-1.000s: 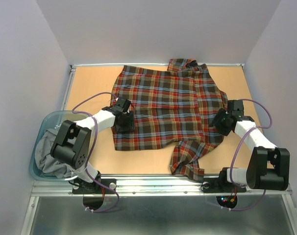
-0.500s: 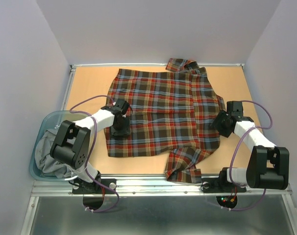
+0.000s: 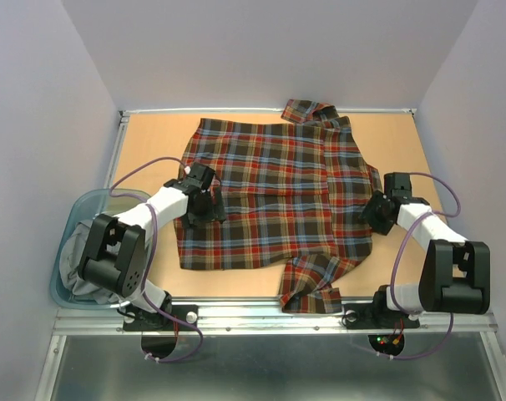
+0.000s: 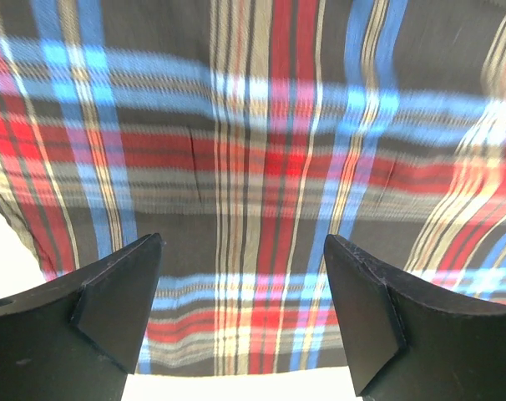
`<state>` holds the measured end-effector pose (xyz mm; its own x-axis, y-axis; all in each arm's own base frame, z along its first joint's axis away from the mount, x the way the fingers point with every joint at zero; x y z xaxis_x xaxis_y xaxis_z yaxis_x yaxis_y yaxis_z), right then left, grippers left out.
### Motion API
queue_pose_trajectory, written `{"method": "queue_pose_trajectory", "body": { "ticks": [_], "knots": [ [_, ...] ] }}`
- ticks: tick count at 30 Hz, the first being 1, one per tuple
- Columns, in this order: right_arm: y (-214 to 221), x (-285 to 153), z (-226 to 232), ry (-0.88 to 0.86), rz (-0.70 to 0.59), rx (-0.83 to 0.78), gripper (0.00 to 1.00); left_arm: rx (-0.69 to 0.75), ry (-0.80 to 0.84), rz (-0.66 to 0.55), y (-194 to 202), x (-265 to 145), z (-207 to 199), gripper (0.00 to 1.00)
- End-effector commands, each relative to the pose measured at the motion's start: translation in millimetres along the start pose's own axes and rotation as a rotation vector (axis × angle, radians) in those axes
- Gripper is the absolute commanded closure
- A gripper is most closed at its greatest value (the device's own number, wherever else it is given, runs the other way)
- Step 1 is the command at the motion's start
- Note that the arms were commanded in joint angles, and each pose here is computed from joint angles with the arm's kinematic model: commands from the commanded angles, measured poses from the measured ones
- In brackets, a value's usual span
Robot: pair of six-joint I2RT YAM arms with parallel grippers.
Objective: Fold and stack the long sleeve shirts
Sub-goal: Flatten the shirt out
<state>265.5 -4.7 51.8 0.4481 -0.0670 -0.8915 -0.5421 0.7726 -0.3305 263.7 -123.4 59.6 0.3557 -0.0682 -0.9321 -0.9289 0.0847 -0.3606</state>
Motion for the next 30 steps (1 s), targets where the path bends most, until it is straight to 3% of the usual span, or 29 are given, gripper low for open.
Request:
{"method": "queue_pose_trajectory", "body": {
  "ticks": [1, 10, 24, 30],
  "knots": [
    [-37.0, -20.0, 39.7, -0.114, -0.092, -0.025, 0.51, -0.079, 0.017, -0.142, -39.3, -11.2, 2.6, 0.11],
    [-52.3, -11.0, 66.2, -0.164, -0.086, 0.010, 0.54, -0.131, 0.021, -0.121, -50.6, 16.5, 16.3, 0.12],
    [-71.5, 59.1, 44.0, 0.055, -0.109, 0.094, 0.53, -0.106, 0.029, -0.007, -40.6, 47.5, 25.7, 0.12],
    [-94.4, 70.6, 51.6, 0.070, -0.141, 0.111, 0.53, -0.099, 0.016, -0.041, -58.9, 47.0, 27.3, 0.12]
  ]
}}
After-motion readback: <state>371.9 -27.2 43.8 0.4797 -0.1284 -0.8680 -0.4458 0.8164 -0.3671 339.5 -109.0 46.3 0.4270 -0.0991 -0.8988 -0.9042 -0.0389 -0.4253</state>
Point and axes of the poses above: each gripper's point midway between its finger pads, its own x axis out along the fingers, its own z axis along the line the jaws close on, y = z × x, the point moved 2 cm from there along -x, back along the fingers, and after that the axes turned 15 degrees about x, right-handed, at the moved point
